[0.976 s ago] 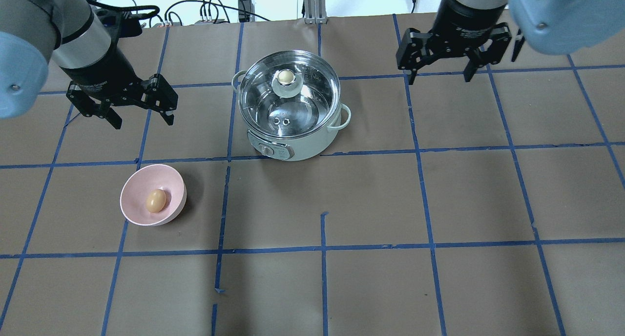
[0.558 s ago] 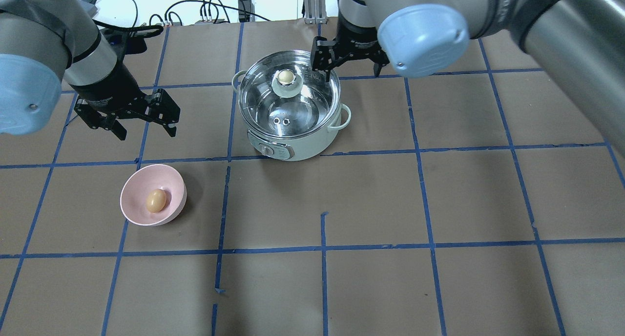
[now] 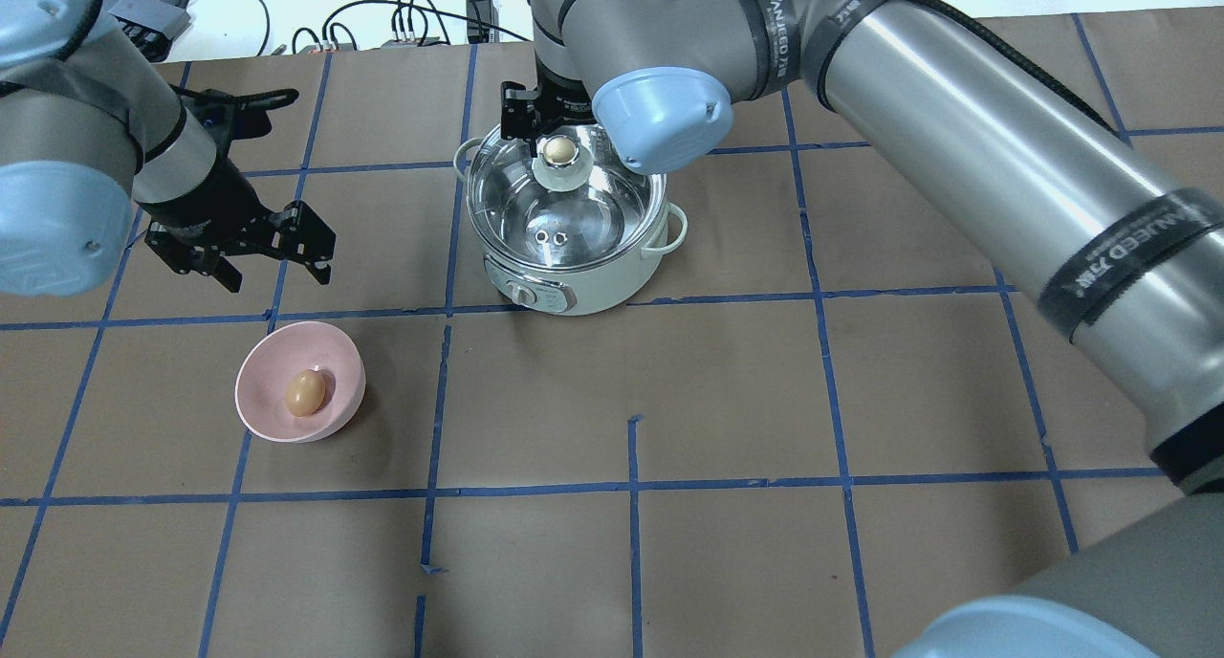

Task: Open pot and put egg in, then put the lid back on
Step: 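Reach the right gripper to the lid knob while the left nears the bowl, then grasp the lid knob with the right gripper and lift the lid off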

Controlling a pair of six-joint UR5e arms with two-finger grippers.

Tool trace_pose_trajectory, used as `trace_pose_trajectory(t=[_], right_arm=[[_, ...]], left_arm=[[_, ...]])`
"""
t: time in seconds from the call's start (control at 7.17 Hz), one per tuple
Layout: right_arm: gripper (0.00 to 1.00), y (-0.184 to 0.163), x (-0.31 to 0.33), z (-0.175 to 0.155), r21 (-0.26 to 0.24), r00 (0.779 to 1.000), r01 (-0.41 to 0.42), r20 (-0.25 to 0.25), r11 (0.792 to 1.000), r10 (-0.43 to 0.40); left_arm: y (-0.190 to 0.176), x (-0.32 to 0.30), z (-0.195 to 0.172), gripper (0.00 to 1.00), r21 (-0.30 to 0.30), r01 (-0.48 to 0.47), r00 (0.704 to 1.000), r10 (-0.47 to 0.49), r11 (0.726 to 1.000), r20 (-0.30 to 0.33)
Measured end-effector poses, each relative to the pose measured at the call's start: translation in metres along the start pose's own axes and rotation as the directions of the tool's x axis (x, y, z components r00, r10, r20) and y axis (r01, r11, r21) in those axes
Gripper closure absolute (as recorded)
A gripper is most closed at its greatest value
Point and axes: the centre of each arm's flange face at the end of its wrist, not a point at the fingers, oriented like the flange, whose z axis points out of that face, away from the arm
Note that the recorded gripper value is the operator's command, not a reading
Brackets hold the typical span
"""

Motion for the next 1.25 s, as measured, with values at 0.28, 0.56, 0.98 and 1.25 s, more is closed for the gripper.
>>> trace_pose_trajectory(t=[0.28, 0.56, 0.98, 1.25], right_arm=[[0.00, -0.009, -0.009, 0.026, 0.030, 1.000, -0.029, 0.011, 0.999, 0.029], [0.07, -0.013, -0.011, 0.033, 0.048, 0.999, -0.031, 0.013, 0.998, 0.030], [0.48, -0.012, -0.009, 0.039, 0.053, 1.000, -0.027, 0.007, 0.998, 0.027], [0.79, -0.011, -0.009, 0.040, 0.050, 1.000, -0.024, 0.008, 0.998, 0.023]], left_arm=[[0.035, 0.017, -0.011, 0.00, -0.004, -0.054, 0.998, 0.054, 0.999, -0.012], [0.025, 0.022, -0.013, 0.00, 0.010, -0.102, 0.995, 0.102, 0.995, -0.015], [0.025, 0.018, -0.003, 0.00, -0.007, -0.140, 0.990, 0.140, 0.990, -0.025], [0.026, 0.000, 0.022, 0.02, -0.047, -0.130, 0.991, 0.129, 0.990, -0.039]])
